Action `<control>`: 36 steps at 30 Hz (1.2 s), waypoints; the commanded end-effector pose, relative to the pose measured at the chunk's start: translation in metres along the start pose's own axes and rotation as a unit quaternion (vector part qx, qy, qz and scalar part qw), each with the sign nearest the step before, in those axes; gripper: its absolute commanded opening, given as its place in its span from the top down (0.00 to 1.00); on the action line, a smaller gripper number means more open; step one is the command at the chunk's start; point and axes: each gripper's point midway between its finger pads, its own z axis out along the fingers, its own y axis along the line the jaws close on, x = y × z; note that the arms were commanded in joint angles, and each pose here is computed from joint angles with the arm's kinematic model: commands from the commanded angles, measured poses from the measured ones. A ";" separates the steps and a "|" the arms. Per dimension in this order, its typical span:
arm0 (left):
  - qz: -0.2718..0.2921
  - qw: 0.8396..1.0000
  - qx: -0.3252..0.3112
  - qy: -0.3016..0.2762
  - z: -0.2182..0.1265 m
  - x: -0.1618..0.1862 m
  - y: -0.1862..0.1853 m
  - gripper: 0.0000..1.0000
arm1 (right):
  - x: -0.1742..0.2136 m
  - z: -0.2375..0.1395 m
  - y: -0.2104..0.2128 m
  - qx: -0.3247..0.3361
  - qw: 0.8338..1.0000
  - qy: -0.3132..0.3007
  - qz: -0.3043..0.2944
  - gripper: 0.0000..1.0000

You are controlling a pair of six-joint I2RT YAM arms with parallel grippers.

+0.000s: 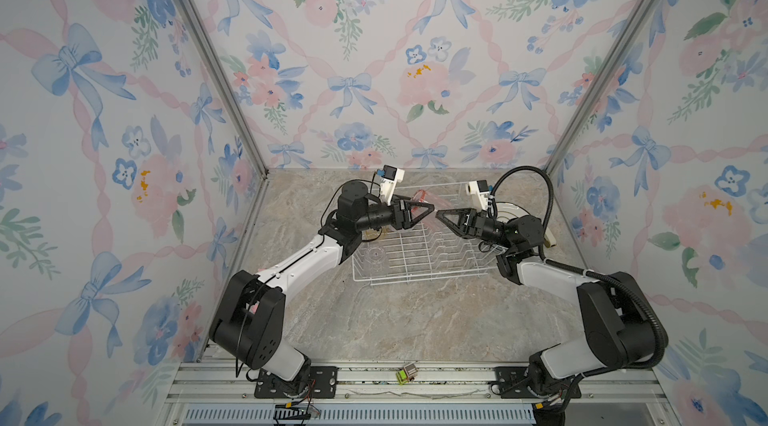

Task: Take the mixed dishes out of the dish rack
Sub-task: 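Grasp the pink glass with the right gripper and release the left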

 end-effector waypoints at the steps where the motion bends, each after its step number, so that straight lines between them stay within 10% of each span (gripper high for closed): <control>1: 0.002 1.000 -0.019 0.023 0.007 0.022 0.017 0.60 | -0.008 0.011 0.035 -0.043 0.998 -0.002 -0.049 0.96; 21: 0.071 0.997 -0.023 -0.004 -0.011 0.014 -0.009 0.15 | -0.005 0.001 0.019 0.129 0.985 0.026 -0.115 1.00; 36: 0.100 0.968 -0.226 0.042 -0.037 0.045 0.030 0.18 | 0.021 -0.088 0.025 0.461 0.847 0.122 -0.237 1.00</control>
